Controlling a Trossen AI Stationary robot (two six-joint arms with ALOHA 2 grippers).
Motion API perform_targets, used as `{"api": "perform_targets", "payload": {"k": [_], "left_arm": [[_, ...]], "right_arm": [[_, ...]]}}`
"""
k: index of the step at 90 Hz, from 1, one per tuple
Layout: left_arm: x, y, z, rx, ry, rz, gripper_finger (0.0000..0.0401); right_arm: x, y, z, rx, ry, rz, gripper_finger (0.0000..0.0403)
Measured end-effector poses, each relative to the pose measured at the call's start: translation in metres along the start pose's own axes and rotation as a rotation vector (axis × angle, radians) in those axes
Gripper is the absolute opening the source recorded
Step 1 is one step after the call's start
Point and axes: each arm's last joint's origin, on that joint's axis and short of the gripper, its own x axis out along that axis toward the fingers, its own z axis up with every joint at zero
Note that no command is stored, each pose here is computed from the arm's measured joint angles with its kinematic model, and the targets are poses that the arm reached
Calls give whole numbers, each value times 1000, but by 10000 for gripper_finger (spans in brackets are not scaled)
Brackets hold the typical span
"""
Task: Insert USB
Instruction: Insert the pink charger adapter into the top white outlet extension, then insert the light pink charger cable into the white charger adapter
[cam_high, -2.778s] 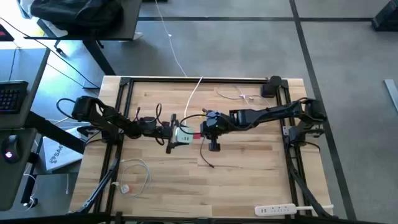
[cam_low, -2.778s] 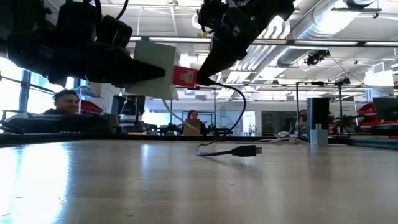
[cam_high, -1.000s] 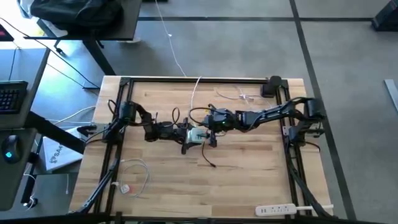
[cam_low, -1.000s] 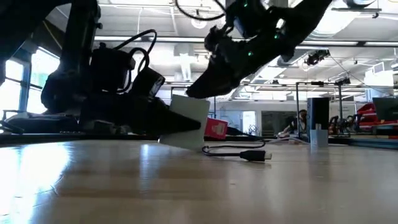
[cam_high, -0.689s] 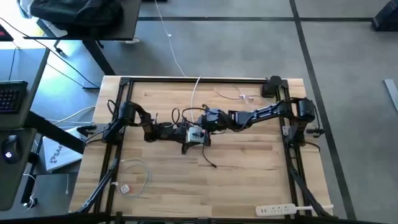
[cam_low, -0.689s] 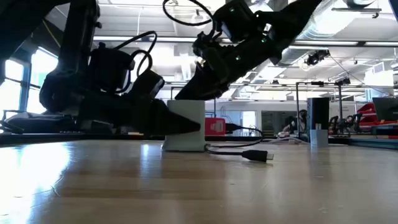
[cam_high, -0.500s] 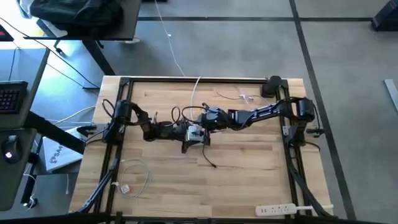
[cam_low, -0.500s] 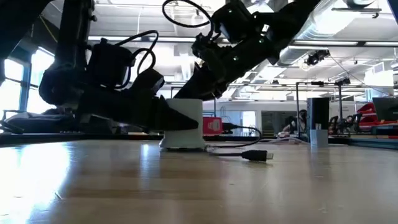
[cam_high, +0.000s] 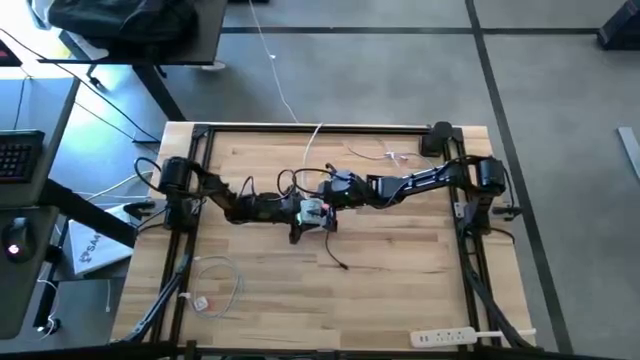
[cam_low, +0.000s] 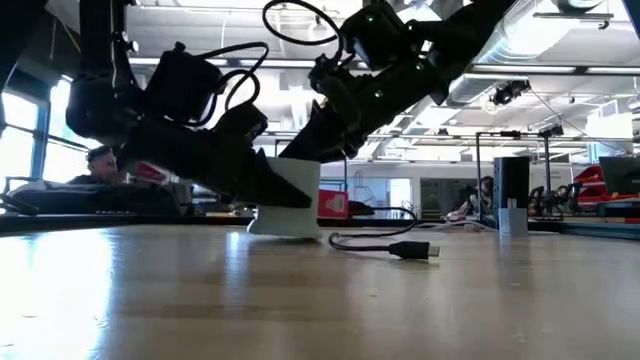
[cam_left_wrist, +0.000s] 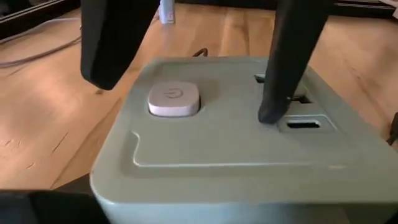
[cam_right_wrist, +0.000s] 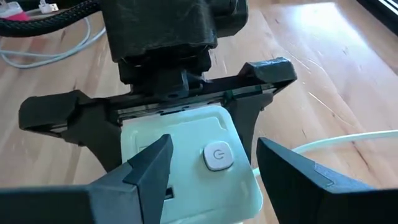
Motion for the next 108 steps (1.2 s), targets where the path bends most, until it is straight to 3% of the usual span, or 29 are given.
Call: {"api": "perform_targets", "payload": {"k": [16, 45, 67, 80, 108], "left_arm": [[8, -1, 6, -31, 61, 4, 335], [-12, -6, 47, 125, 17, 5, 353], [-55, -5, 88, 194, 2, -4, 353], [-81, -4, 113, 218, -98, 19, 353], [-115, 2, 144, 258, -296, 199, 353]], "right_arm": [[0, -1, -2, 19, 8, 8, 206], [-16, -5, 6, -40, 20, -4, 206], [-75, -5, 46, -144, 34, -118, 206], [-116, -3, 58, -144, 42, -144, 206], [-187, -31, 52, 221, 109, -426, 206]]}}
